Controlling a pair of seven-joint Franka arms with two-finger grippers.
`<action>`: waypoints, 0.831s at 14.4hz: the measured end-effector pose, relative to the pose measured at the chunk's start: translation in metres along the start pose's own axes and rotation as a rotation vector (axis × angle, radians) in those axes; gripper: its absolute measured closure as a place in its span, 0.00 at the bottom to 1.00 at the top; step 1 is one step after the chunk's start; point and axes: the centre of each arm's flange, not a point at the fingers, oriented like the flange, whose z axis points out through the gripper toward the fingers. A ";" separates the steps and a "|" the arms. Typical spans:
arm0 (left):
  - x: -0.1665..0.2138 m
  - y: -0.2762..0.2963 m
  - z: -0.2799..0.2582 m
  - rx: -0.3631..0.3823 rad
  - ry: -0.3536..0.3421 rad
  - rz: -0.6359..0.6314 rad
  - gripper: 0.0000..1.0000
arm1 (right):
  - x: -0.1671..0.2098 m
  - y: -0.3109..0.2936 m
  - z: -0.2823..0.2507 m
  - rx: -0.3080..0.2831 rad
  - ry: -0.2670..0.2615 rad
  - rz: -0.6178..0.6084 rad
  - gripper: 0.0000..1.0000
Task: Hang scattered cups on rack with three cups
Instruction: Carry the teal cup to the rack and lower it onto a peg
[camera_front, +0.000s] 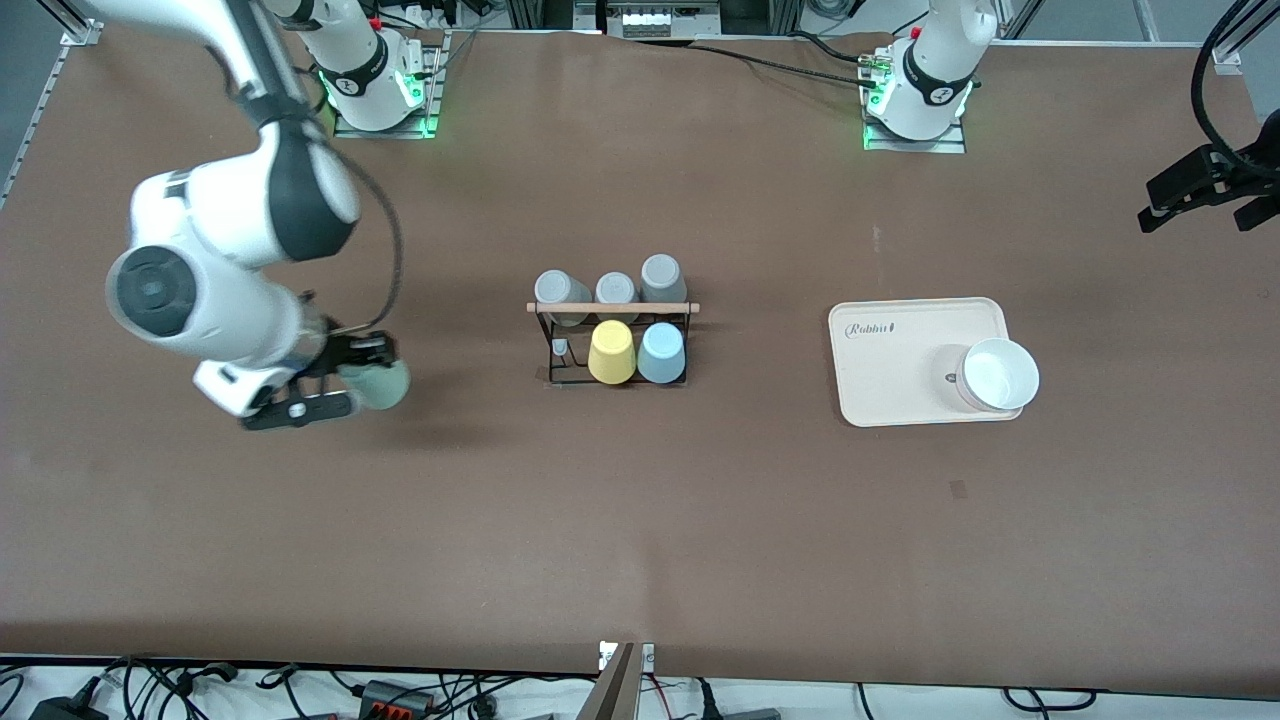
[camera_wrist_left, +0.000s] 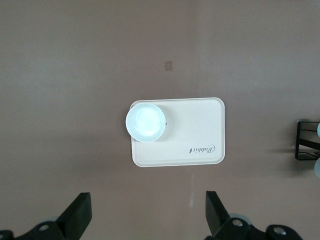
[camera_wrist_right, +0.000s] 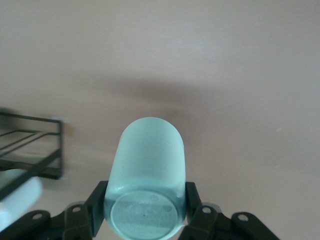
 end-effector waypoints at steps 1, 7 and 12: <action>0.000 0.000 0.001 0.000 -0.002 0.000 0.00 | -0.003 -0.024 0.000 0.001 -0.005 0.023 0.34; 0.001 0.001 0.003 0.000 -0.005 0.002 0.00 | -0.025 -0.137 0.013 0.060 -0.047 0.241 0.34; 0.001 0.002 0.003 0.000 -0.006 0.003 0.00 | -0.019 -0.180 0.013 0.070 -0.027 0.339 0.34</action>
